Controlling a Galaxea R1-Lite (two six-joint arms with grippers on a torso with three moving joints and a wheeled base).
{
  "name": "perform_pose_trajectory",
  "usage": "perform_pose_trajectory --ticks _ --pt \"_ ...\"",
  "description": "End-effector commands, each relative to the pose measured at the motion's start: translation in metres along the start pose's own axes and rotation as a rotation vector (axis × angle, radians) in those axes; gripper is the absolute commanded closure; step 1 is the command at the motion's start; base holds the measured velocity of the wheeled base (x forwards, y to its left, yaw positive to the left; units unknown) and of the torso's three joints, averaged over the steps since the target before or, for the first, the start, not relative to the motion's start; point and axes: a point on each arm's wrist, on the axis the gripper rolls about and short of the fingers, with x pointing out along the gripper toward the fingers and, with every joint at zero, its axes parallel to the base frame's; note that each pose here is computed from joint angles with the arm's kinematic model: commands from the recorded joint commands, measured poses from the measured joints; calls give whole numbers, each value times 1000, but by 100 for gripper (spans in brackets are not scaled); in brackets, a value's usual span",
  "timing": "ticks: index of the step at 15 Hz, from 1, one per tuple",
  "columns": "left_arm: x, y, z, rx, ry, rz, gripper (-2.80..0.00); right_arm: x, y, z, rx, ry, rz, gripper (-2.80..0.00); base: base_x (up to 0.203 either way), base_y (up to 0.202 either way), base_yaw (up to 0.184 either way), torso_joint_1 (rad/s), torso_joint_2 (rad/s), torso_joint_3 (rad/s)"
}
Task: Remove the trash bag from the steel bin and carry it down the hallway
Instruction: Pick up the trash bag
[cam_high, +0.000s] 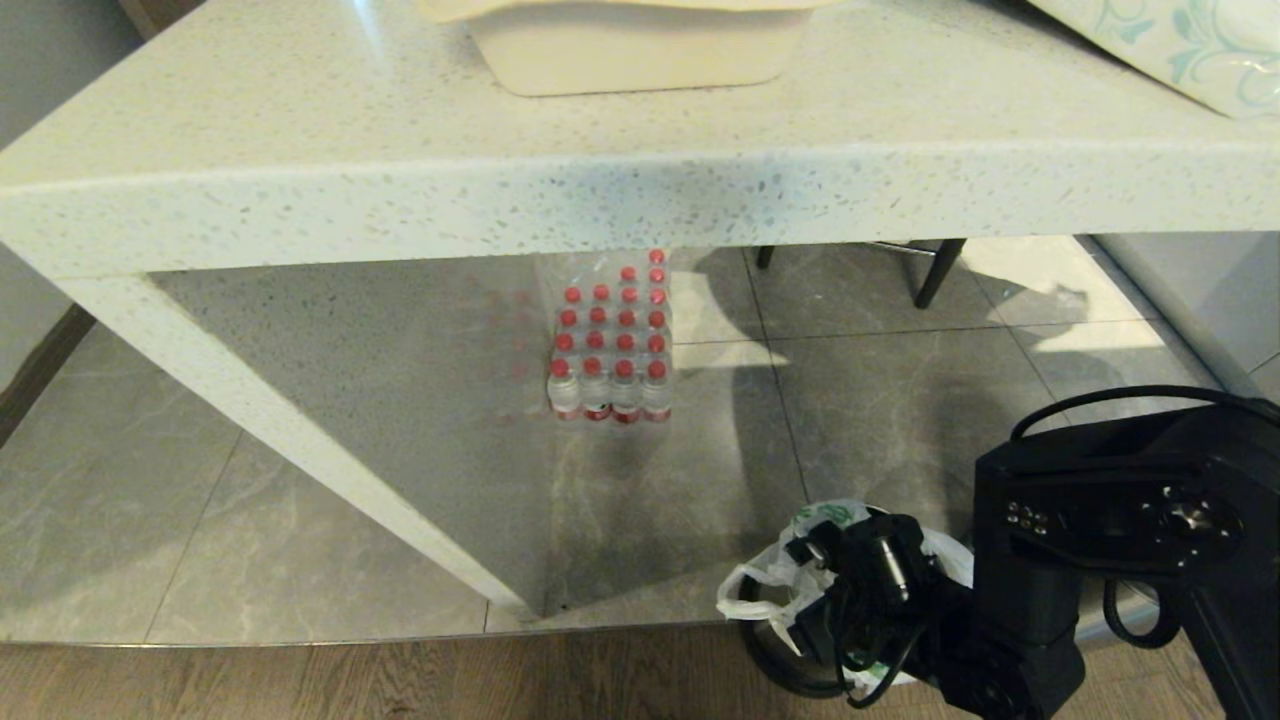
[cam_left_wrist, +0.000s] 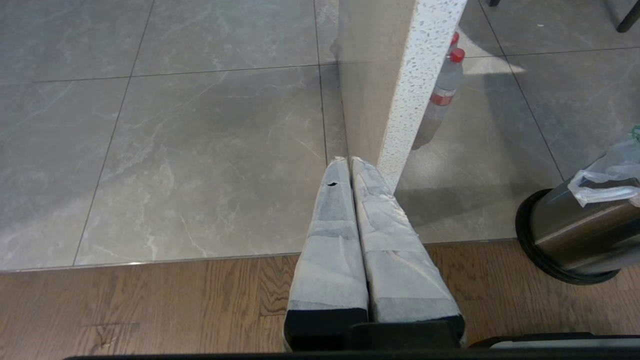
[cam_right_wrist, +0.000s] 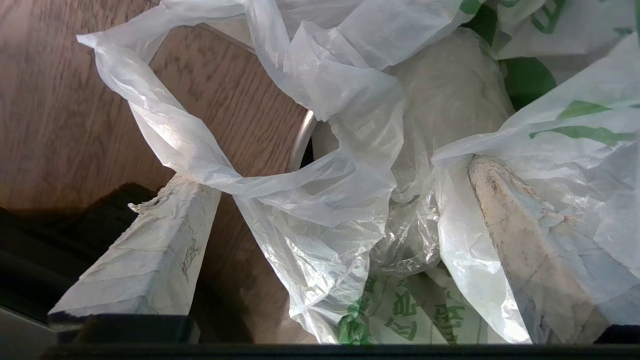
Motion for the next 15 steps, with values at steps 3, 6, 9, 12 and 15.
perform_pose_trajectory --ticks 3,6,9,12,15 --pt "0 0 0 0 -1 0 0 -1 -2 2 31 -8 -27 -280 0 0 0 0 0 0" --pt "0 0 0 0 -1 0 0 -1 -5 2 41 -9 -37 -280 0 0 0 0 0 0" --pt "0 0 0 0 -1 0 0 -1 -8 2 92 -7 -62 -280 0 0 0 0 0 0" --pt "0 0 0 0 -1 0 0 -1 -15 3 111 -10 -78 -280 0 0 0 0 0 0" --pt "0 0 0 0 -1 0 0 -3 -22 4 124 -9 -95 -280 0 0 0 0 0 0"
